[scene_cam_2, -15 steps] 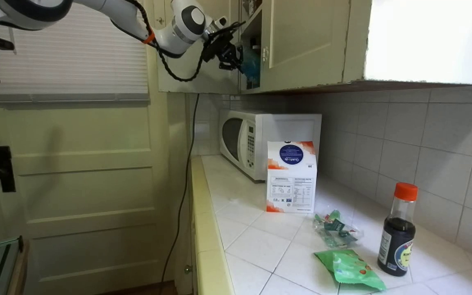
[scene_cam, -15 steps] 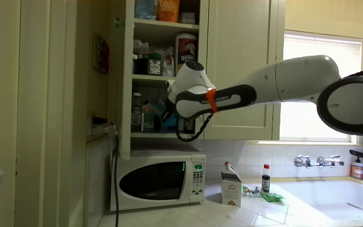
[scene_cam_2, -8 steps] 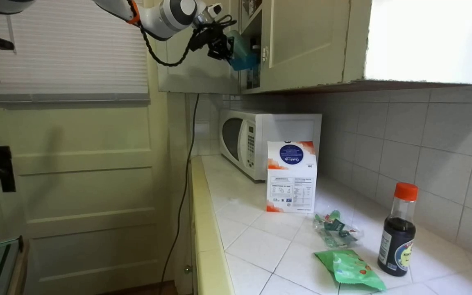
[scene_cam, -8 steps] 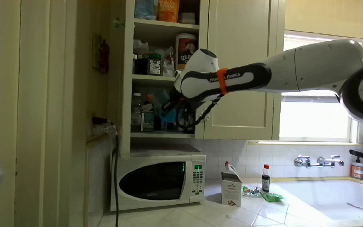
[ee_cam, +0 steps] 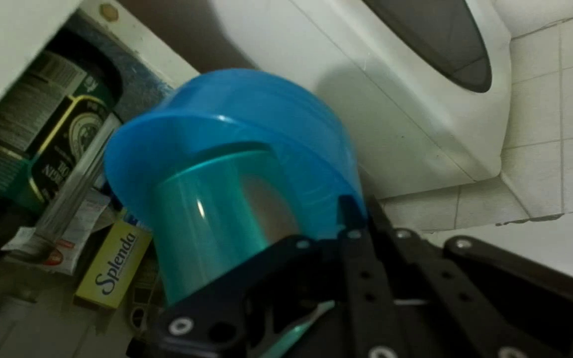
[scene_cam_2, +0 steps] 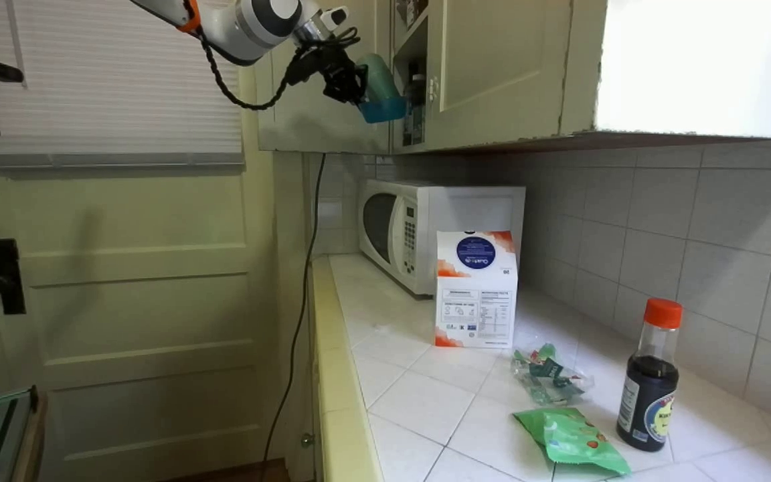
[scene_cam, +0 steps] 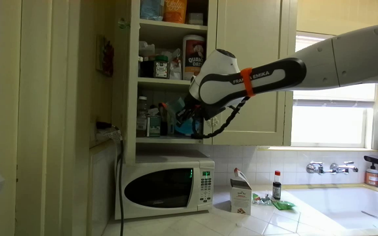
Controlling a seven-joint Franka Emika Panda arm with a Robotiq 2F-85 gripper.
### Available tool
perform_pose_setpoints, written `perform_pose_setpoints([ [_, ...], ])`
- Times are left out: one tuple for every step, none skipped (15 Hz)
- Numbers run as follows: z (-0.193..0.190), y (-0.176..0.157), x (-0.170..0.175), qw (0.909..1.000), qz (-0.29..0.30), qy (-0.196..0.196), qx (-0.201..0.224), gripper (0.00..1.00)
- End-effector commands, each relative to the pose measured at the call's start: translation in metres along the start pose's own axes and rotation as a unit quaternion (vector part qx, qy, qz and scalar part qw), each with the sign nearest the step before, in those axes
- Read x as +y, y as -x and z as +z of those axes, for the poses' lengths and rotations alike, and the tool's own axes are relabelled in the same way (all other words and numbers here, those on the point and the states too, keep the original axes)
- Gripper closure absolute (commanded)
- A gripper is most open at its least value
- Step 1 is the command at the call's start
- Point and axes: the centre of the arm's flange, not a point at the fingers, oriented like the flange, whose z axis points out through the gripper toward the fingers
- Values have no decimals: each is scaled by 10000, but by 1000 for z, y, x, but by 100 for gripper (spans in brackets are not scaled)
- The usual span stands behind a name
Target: Remove the cup and bowl from the cupboard and put the box inside
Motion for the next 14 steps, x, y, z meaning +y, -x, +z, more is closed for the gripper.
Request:
perform_pose_setpoints([
  [-20, 38, -27, 9992, 359, 57, -186, 99],
  [-20, 45, -33, 9984, 494, 82, -261, 99],
  [-19, 54, -38, 9971, 661, 132, -344, 99],
  [-18, 63, -42, 9955, 820, 196, -433, 99],
  [-17, 73, -44, 9930, 1026, 285, -514, 99],
  [-13, 82, -45, 9899, 1222, 372, -612, 99],
  [-12, 91, -46, 9868, 1379, 462, -708, 99],
  [-8, 100, -49, 9836, 1530, 512, -802, 99],
  [-5, 109, -51, 9807, 1645, 563, -895, 99],
  [-3, 117, -52, 9776, 1762, 603, -982, 99],
  [0, 127, -53, 9744, 1886, 597, -1066, 99],
  [2, 138, -54, 9709, 2009, 615, -1153, 99],
  [6, 148, -54, 9668, 2141, 641, -1240, 99],
  [10, 160, -52, 9614, 2307, 698, -1325, 99],
])
